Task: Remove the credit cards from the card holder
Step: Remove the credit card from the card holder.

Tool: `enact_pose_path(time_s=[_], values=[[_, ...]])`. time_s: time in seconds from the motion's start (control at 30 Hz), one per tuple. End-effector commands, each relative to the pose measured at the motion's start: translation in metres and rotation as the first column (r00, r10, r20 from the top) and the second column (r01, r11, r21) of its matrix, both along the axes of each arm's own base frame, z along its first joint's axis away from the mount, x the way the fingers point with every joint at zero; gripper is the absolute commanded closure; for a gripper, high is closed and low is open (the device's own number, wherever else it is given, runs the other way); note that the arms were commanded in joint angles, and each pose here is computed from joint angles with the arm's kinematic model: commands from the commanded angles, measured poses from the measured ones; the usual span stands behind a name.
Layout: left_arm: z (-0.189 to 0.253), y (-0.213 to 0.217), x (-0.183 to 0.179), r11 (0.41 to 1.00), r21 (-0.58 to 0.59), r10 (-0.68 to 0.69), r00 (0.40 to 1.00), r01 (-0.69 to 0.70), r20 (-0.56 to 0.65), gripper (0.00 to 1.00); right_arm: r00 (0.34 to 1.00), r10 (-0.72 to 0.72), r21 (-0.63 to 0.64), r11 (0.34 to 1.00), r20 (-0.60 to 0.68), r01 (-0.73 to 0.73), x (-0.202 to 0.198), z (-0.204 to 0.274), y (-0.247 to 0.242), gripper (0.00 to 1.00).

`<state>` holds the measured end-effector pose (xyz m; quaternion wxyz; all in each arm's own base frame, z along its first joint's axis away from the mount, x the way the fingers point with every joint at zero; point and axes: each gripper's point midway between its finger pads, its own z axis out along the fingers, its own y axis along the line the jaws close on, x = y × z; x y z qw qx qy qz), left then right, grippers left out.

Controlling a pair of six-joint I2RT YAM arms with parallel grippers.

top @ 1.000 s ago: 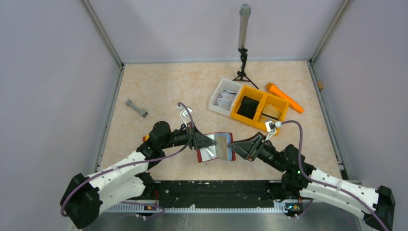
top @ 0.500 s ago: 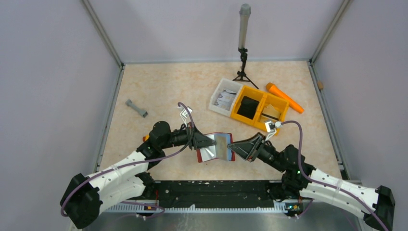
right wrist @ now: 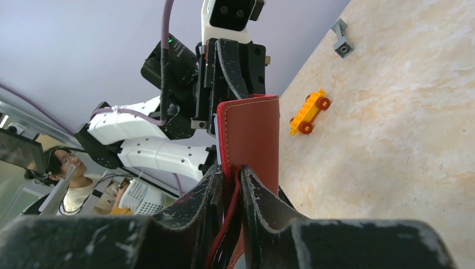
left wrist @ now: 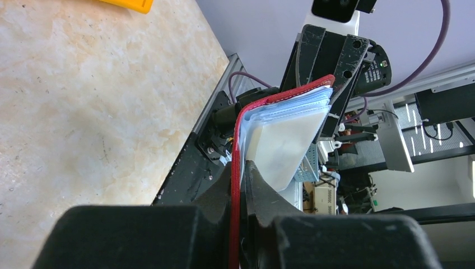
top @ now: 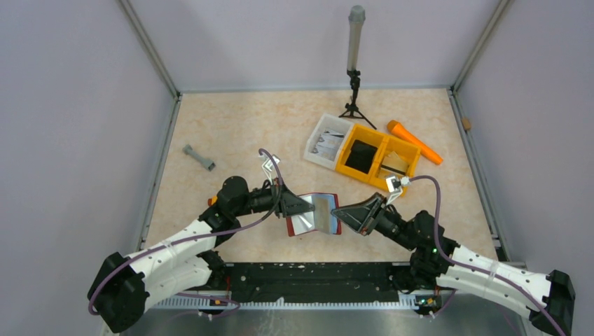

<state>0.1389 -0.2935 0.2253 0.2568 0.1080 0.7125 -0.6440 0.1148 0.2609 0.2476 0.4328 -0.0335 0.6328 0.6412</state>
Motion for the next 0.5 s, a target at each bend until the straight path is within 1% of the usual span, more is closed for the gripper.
enact_pose_path(time_s=[0.0,0.17,0.47], values=[[0.033,-0.002,-0.001,0.997,-0.075,-0.006,0.997,0.013,0.082,0.96,1.0,-0.005,0.016,1.0,0.02,0.005,0.001,0.009,-0.002,0.82],[0.032,-0.002,0.0,0.997,-0.071,-0.006,0.997,0.012,0.08,0.96,1.0,-0.02,-0.053,0.998,0.003,0.02,0.005,-0.001,0.001,0.81],[0.03,-0.003,0.001,0.998,-0.061,-0.007,0.997,0.012,0.08,0.96,0.999,-0.044,-0.135,0.99,-0.017,0.041,0.012,-0.016,0.004,0.8]])
